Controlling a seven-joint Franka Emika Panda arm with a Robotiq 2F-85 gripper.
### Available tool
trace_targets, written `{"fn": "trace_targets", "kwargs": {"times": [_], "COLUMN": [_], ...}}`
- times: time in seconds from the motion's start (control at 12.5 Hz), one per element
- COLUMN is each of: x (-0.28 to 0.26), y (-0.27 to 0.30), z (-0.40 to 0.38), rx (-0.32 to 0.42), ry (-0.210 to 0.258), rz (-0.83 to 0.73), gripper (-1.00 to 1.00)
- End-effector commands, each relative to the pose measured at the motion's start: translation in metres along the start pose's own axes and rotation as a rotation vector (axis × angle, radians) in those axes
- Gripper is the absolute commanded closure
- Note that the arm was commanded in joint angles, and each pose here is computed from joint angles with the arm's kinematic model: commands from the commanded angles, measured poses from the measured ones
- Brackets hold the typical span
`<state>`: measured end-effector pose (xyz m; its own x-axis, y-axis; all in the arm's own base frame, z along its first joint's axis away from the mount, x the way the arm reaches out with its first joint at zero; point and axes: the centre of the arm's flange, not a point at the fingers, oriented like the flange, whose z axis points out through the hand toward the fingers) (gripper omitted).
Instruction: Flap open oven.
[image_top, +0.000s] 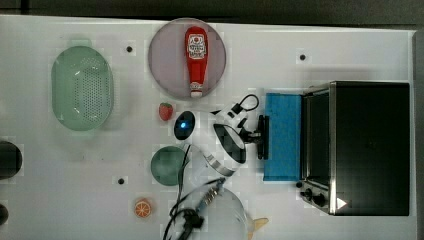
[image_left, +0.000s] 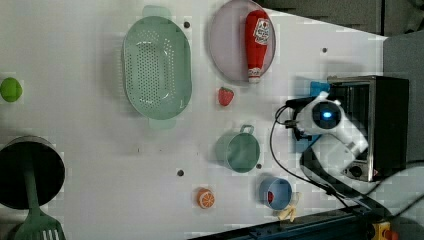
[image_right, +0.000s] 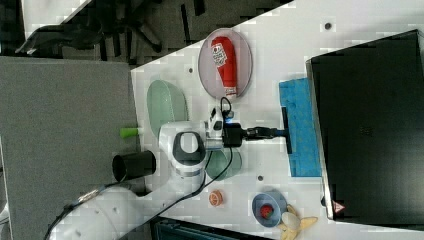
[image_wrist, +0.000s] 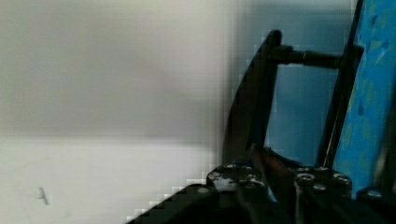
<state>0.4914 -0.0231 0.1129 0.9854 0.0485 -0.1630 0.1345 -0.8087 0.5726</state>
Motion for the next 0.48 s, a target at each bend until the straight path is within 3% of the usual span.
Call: {"fn": "trace_targets", "kwargs": {"times": [0.08,0.32,0.48], "x": [0.012,0.034,0.042], "y": [0.001,0.021,0.054], "z": [-0.011,-0.051,-0.096], "rx": [-0.010,0.044,0.148], "ry": [0.030,0.112,0.129], "rz": [0.126,0.205,0.376], "gripper": [0.65,0.65,0.65]}}
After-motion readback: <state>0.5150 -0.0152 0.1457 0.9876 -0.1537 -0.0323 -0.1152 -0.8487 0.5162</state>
